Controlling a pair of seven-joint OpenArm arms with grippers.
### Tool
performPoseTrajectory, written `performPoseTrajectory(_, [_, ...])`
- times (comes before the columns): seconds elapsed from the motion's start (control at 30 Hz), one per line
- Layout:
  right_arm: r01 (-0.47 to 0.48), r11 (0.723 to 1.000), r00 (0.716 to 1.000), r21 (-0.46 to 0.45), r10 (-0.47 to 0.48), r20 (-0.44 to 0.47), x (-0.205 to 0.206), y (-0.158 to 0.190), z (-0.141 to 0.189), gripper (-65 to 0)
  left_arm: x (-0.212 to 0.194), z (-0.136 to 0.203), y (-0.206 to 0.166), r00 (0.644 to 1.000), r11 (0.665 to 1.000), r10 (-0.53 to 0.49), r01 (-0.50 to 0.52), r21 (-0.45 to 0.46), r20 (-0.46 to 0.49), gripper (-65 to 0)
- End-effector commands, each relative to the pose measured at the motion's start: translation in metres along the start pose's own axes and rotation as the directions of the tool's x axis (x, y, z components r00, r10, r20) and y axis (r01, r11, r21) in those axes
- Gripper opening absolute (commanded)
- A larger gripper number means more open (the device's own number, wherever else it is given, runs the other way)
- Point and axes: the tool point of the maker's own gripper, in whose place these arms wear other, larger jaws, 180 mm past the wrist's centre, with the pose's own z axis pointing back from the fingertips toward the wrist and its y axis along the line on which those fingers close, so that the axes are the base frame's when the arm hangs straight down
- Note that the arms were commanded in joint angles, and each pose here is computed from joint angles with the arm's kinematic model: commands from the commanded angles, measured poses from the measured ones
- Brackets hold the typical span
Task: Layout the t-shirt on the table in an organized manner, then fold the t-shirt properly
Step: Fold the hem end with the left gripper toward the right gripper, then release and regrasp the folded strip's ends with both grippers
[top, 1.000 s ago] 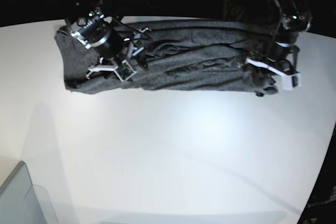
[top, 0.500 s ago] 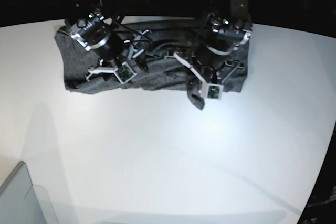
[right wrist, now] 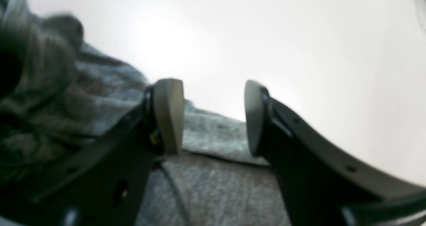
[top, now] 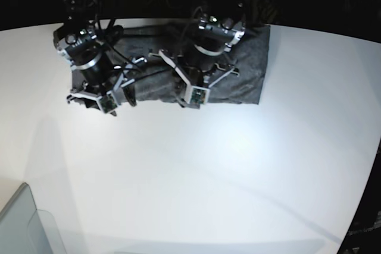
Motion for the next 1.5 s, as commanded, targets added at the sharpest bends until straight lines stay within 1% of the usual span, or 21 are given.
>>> performPoseTrajectory(0.0, [0.005,1.000,0.998,-0.018,-0.004,0.058,0.016,-0.007,0.002,-34.8,0.015,0.002,-0.003,0.999,1.000,0.002,-0.002,-0.005,0.052,-65.0])
performPoseTrajectory(0.1, [0.009,1.000,0.998,-0.025,-0.007,0.056,0.015,-0.010,0.003,-34.8,0.023,0.000,-0.005,0.998,1.000,-0.003,0.004,-0.012,0.067,-65.0])
performPoseTrajectory(0.23, [0.008,1.000,0.998,-0.022,-0.007,0.057,0.015,-0.009,0.003,-34.8,0.024,-0.005,-0.004,0.998,1.000,-0.012,0.013,-0.011,0.062,-64.6])
performPoseTrajectory(0.5, [0.009,1.000,0.998,-0.021,-0.008,0.055,0.014,-0.008,0.003,-34.8,0.031,-0.006,-0.003,0.997,1.000,-0.015,0.016,-0.008,0.080,-51.3])
performPoseTrajectory(0.6, [0.009,1.000,0.998,-0.021,-0.008,0.055,0.014,-0.008,0.003,-34.8,0.032,-0.006,-0.004,0.996,1.000,-0.018,0.019,-0.011,0.084,-50.8])
performPoseTrajectory(0.73, [0.009,1.000,0.998,-0.021,-0.008,0.055,0.014,-0.008,0.003,-34.8,0.033,-0.001,-0.025,0.995,0.997,-0.047,0.053,-0.063,0.094,-50.7])
performPoseTrajectory(0.8, [0.009,1.000,0.998,-0.021,-0.008,0.055,0.014,-0.008,0.003,-34.8,0.040,0.006,-0.033,0.991,0.995,-0.048,0.059,-0.084,0.121,-50.7])
performPoseTrajectory(0.9, [0.010,1.000,0.998,-0.026,-0.008,0.055,0.014,-0.010,0.003,-34.8,0.056,0.017,-0.033,0.985,0.995,-0.036,0.051,-0.090,0.169,-50.7])
performPoseTrajectory(0.93, [0.010,1.000,0.998,-0.027,-0.009,0.054,0.014,-0.010,0.003,-34.8,0.061,0.022,-0.028,0.982,0.995,-0.036,0.052,-0.080,0.185,-50.7])
performPoseTrajectory(1.0, [0.010,1.000,0.998,-0.027,-0.009,0.056,0.014,-0.010,0.003,-34.8,0.059,0.029,-0.005,0.980,0.998,-0.042,0.050,-0.033,0.194,-50.7])
performPoseTrajectory(1.13, [0.008,1.000,0.999,-0.029,-0.006,0.053,0.013,-0.012,0.003,-34.8,0.055,0.031,0.039,0.983,0.997,-0.016,0.003,0.075,0.181,-50.7])
performPoseTrajectory(1.23, [0.007,1.000,0.999,-0.030,-0.006,0.054,0.014,-0.012,0.003,-34.8,0.038,0.037,0.083,0.989,0.983,0.005,-0.032,0.182,0.146,-50.6])
performPoseTrajectory(1.3, [0.007,1.000,0.999,-0.030,-0.006,0.054,0.014,-0.012,0.003,-34.8,0.034,0.040,0.102,0.990,0.973,0.015,-0.047,0.228,0.139,-50.6])
performPoseTrajectory(1.4, [0.010,1.000,0.998,-0.029,-0.008,0.055,0.014,-0.011,0.003,-34.8,0.025,0.039,0.113,0.992,0.969,0.060,-0.085,0.233,0.112,-50.6])
performPoseTrajectory(1.47, [0.011,1.000,0.999,-0.028,-0.009,0.054,0.014,-0.011,0.003,-34.8,0.015,0.034,0.114,0.993,0.971,0.084,-0.100,0.217,0.085,-50.6])
